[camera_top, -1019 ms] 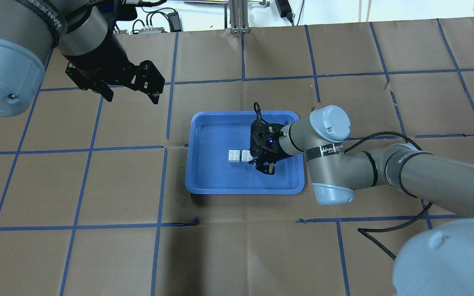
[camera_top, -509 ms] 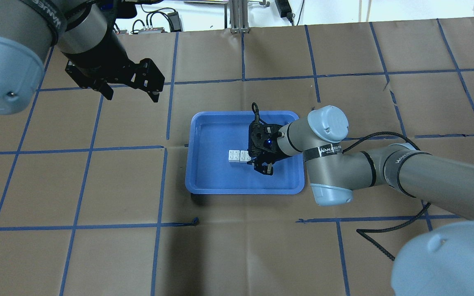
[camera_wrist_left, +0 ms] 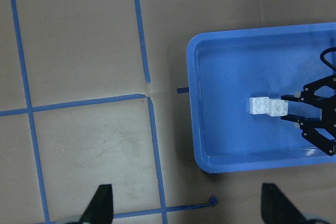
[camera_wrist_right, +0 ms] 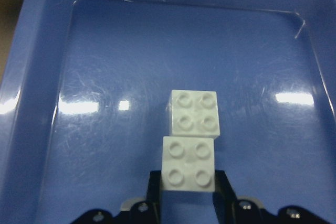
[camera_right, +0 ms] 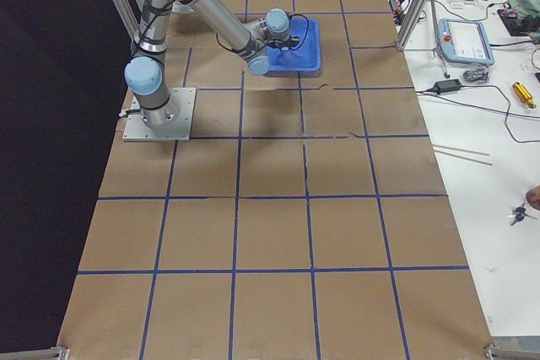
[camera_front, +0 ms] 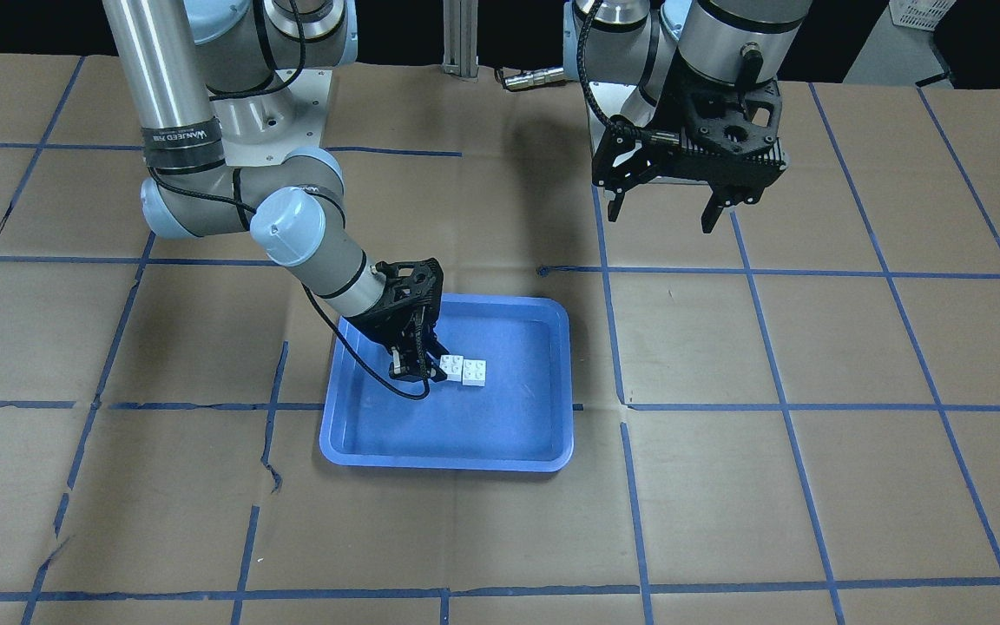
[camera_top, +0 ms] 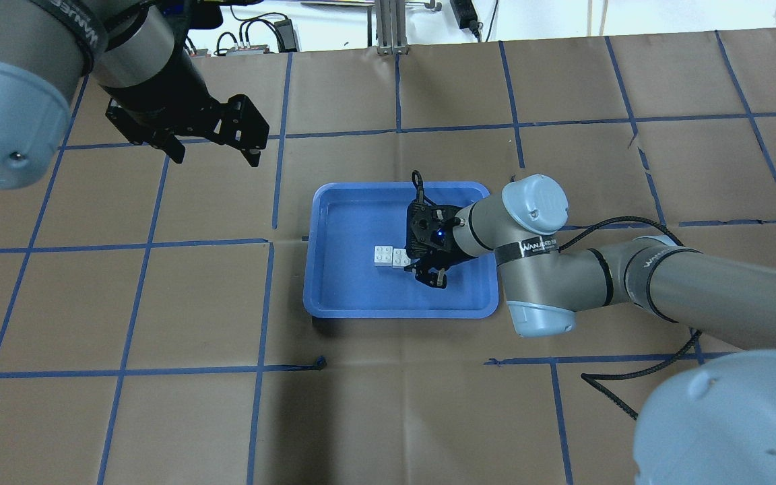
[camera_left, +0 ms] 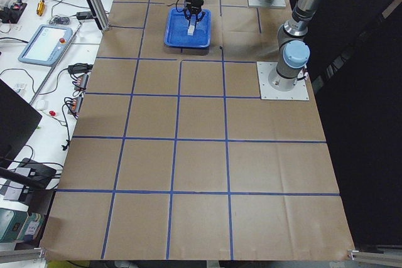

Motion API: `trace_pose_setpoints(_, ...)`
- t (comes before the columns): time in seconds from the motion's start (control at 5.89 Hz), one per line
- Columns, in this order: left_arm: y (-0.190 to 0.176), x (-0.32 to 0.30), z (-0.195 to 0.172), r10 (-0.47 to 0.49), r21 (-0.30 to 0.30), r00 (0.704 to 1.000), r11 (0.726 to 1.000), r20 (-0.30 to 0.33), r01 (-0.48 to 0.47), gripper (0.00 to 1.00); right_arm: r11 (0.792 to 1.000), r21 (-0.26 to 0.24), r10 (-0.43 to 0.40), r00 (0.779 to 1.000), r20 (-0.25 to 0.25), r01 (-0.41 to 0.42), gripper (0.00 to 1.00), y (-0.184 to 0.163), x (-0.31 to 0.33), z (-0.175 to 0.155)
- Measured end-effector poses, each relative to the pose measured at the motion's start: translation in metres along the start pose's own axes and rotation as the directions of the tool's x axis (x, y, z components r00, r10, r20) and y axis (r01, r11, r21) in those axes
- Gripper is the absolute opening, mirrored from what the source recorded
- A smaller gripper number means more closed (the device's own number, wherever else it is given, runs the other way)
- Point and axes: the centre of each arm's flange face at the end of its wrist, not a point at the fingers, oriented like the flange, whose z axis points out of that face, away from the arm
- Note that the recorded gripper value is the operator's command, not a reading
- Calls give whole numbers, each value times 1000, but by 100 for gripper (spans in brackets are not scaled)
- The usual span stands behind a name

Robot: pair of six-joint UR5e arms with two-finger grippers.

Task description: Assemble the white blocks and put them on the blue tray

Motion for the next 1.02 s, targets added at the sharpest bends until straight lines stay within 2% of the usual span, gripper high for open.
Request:
trace_pose_setpoints(0.17,0,0,0,0,0,1000,1000,0,0,100,1000,-1,0,1000,1,0,16,0,0,1)
trace_pose_setpoints(0.34,1,0,0,1,0,1000,1000,0,-1,100,1000,-1,-2,1000,3,2,55,-1,0,2)
trace_pose_setpoints(0.51,1,0,0,1,1,1000,1000,0,-1,100,1000,0,-1,1000,5,1,99,-1,-1,3)
trace_pose_setpoints(1.02,0,0,-1,4,3,1000,1000,0,-4,100,1000,19,6,1000,12,-6,100,-4,-1,3)
